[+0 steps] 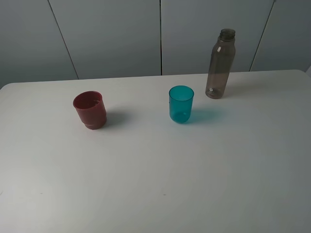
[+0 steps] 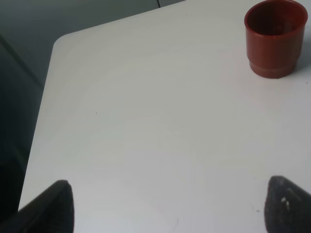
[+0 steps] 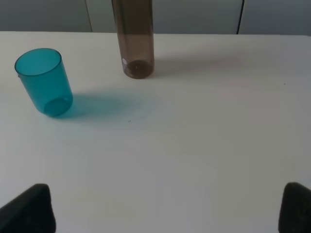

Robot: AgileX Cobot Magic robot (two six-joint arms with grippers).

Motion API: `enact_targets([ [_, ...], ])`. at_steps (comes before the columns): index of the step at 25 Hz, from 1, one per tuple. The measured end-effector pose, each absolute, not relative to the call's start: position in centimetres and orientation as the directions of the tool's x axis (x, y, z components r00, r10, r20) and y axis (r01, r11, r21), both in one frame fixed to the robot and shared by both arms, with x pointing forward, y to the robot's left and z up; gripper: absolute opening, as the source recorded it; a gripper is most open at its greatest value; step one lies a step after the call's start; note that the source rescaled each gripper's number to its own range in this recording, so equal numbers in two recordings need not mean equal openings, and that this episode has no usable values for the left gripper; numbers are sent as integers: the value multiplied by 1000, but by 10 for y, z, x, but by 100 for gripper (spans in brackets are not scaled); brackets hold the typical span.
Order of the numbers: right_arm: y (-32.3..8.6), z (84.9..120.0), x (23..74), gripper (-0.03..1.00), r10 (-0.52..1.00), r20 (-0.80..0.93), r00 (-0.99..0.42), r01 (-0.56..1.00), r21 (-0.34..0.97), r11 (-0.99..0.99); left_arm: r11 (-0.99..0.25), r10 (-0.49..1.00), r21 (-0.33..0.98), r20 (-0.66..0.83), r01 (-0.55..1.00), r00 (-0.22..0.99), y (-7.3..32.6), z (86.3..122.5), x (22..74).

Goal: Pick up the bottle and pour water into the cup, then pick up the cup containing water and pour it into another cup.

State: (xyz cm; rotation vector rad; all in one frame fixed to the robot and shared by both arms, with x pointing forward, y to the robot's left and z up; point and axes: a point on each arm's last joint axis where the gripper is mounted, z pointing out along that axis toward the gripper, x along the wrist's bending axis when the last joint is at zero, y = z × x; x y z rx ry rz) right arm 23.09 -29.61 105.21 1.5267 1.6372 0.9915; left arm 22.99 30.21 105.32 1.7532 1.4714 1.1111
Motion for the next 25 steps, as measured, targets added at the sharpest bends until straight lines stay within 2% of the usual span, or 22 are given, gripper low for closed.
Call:
enact_targets([
  [18,-296,1052,231,99,996,25,-81,479,877,17,-220,973,848,228,482,42,302,1053,230],
  [25,-293,1052,231,99,992,22,-125,476,879,41,-220,973,848,228,482,42,302,1053,230],
])
